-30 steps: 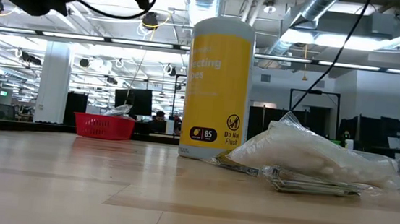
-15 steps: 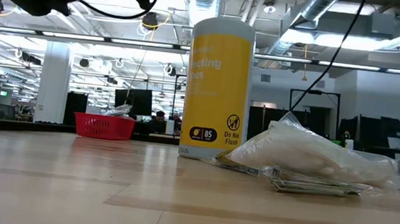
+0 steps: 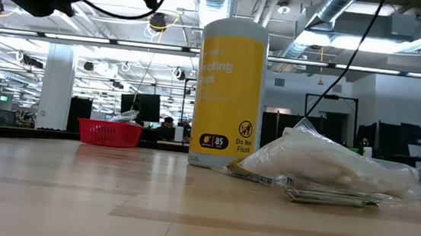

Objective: Pick & Place Travel size toiletries
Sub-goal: Put the nail cutter into the bottom orange bin

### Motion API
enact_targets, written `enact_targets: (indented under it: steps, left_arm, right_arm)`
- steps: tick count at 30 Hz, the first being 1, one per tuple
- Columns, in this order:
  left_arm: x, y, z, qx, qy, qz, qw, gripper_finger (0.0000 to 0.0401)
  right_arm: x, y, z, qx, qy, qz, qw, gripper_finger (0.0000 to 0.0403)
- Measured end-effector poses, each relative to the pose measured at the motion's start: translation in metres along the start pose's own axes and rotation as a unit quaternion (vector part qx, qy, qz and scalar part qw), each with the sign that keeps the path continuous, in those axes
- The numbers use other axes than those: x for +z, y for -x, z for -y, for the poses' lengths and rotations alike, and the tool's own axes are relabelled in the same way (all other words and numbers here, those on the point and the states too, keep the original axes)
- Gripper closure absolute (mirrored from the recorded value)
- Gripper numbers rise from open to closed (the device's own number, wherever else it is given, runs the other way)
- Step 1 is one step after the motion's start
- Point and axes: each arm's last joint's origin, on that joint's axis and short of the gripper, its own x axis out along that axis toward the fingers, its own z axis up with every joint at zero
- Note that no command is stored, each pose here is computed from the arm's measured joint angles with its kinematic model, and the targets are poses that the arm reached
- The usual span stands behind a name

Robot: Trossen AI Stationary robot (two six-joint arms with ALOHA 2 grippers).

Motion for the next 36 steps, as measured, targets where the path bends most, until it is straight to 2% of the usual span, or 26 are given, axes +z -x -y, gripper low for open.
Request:
enact_targets:
  steps: [5, 9, 20, 28, 36]
  left_arm:
    - [0.000, 0.000, 0.001, -0.004, 0.002, -0.002, 1.000, 0.0341]
    - [0.000, 0.000, 0.000, 0.001, -0.007, -0.003, 1.000, 0.0359]
    - [-0.003, 0.000, 0.001, -0.004, -0.006, -0.013, 1.000, 0.0359]
    - [-0.003, 0.001, 0.001, -0.003, 0.029, -0.023, 0.999, 0.0359]
    - [0.006, 0.011, 0.010, -0.020, 0.071, -0.082, 0.994, 0.0359]
  right_arm:
    - [0.000, 0.000, 0.000, 0.001, 0.003, 0.001, 1.000, 0.0351]
    - [0.000, 0.000, 0.000, 0.000, 0.002, 0.001, 1.000, 0.0350]
    - [-0.001, 0.000, -0.001, 0.004, 0.017, -0.004, 1.000, 0.0304]
    - [-0.005, 0.000, -0.001, 0.008, 0.020, -0.027, 0.999, 0.0301]
    - [-0.014, 0.002, -0.005, 0.018, 0.023, -0.075, 0.997, 0.0301]
